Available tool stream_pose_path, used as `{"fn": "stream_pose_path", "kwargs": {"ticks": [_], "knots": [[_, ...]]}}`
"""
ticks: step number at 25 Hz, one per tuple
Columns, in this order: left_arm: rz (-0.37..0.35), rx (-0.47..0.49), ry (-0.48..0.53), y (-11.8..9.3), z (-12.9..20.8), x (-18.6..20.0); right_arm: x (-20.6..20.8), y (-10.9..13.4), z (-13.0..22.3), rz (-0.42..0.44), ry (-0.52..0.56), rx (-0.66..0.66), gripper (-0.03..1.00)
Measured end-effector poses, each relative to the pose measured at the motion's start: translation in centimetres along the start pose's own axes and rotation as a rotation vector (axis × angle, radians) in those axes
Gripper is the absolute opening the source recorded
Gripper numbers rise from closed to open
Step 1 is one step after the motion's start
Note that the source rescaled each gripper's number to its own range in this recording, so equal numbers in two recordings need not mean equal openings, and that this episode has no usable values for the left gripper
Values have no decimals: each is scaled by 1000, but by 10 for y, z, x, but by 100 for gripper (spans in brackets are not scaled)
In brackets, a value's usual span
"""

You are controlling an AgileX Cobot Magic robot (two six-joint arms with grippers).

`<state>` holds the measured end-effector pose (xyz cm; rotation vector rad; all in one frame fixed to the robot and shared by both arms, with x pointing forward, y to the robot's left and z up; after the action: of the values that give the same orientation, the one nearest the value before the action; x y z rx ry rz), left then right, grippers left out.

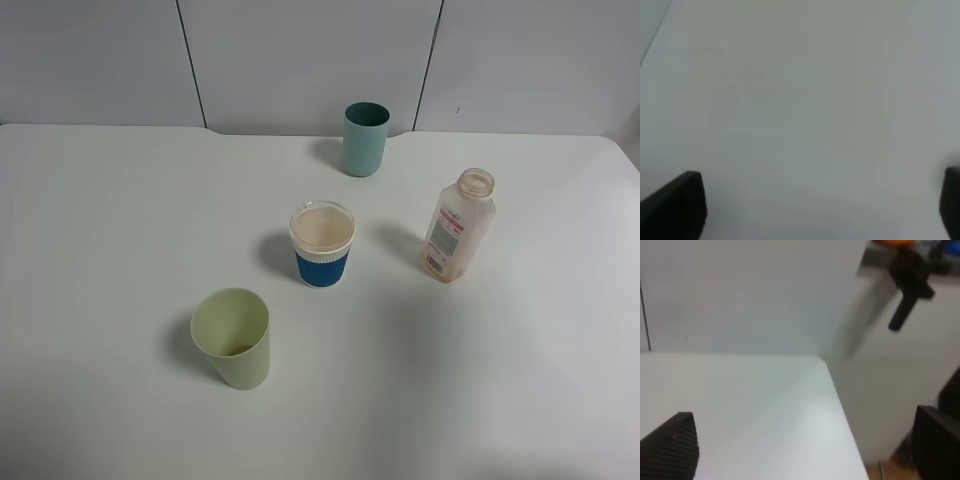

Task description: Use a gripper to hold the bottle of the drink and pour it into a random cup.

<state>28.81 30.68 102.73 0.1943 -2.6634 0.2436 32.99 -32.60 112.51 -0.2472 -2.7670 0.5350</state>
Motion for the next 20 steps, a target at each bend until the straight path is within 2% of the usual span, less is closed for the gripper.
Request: {"fn": "stream_pose_path", "kwargs": {"ticks": [12,16,20], "knots": [[0,0,0,0,0,0,32,23,56,-21,-11,-94,76],[0,0,0,0,0,0,32,27,74,-23,66,-84,76],[0,0,0,0,0,0,22,39,94,-73,163,-117,76]]}}
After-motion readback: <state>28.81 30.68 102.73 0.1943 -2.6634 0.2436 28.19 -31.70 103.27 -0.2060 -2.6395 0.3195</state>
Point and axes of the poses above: a point on each arm's last joint axis where the gripper is mounted, x pointing back along that axis away from the gripper, y along the wrist's bending axis when the last joint is at zero, z = x × y, the point moved 6 cm from there along -x, pointing out along that axis toward the gripper, and after that the axes turned 10 degrees about x, right-handed, at the moved point
